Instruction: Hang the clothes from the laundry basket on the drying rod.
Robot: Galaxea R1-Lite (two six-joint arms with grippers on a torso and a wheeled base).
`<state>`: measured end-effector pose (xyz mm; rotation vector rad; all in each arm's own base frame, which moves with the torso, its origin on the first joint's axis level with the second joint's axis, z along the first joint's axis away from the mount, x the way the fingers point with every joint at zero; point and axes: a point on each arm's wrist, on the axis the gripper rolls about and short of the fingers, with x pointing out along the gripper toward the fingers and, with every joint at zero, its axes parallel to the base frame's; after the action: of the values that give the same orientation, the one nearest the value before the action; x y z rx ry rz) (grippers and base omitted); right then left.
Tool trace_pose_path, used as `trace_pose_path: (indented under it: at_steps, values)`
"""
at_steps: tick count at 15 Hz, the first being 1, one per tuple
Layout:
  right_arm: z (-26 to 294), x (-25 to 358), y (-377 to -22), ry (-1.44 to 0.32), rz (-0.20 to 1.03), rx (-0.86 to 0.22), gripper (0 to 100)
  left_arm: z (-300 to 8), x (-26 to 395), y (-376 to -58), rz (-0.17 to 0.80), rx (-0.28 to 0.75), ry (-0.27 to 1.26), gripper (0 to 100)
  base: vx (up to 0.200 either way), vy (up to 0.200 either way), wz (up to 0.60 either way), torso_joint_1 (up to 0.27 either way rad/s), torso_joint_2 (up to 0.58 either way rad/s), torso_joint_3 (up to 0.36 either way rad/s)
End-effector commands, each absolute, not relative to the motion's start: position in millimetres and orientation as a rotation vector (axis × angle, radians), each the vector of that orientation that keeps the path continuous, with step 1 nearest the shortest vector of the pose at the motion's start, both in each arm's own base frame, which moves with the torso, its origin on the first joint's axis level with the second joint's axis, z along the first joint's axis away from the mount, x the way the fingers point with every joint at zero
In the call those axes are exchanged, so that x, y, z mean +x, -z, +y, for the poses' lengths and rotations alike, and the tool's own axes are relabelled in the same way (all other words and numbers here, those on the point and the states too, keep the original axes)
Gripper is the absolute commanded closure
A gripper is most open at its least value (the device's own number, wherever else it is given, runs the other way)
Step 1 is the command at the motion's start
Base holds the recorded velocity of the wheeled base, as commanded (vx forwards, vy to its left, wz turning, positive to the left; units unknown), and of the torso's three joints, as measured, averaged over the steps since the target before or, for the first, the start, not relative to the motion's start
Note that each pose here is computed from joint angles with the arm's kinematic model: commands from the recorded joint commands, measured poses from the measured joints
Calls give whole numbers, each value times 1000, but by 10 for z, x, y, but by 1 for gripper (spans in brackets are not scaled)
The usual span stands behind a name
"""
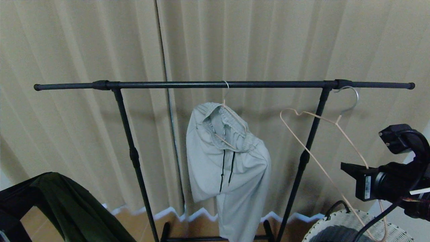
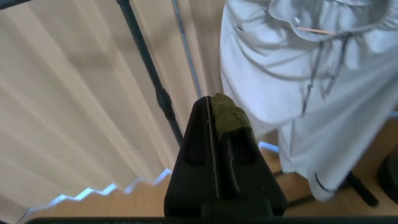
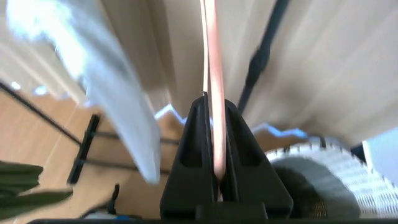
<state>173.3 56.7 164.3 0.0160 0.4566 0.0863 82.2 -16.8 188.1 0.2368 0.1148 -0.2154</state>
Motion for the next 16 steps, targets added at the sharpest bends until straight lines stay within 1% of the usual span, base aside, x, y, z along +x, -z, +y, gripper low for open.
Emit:
trace_pose_path:
  at_steps: [1,4,5,9,11,13,15,16]
  values:
    - [522,1591,-1604,-90,453,15,100,-166,813,-1887,108,236,215,100,-200,0,0,7,2,2]
    - [511,1528,-1601,-99,445,15,100,-165,812,-1878,111,246,215,100,-200,0,0,-1,1,2]
    - [489,1428,-1548,-107,451,11,100,-166,809,-1852,119,251,218,100,0,0,0,0,0,0]
    - [465,1371,-1554,-111,436,-3,100,-166,809,-1856,115,271,221,100,0,0,0,0,0,0]
    - [442,1311,-1567,-115,417,1,100,-158,782,-1839,114,258,215,100,0,0,0,0,0,0]
    - [382,1105,-1491,-187,406,2,100,-135,695,-1749,119,261,200,100,0,0,0,0,0,0]
    - [350,985,-1459,-242,386,15,100,-115,672,-1770,106,259,168,100,0,0,0,0,0,0]
    - [326,899,-1452,-280,370,25,100,-88,689,-1837,93,258,123,100,0,0,0,0,0,0]
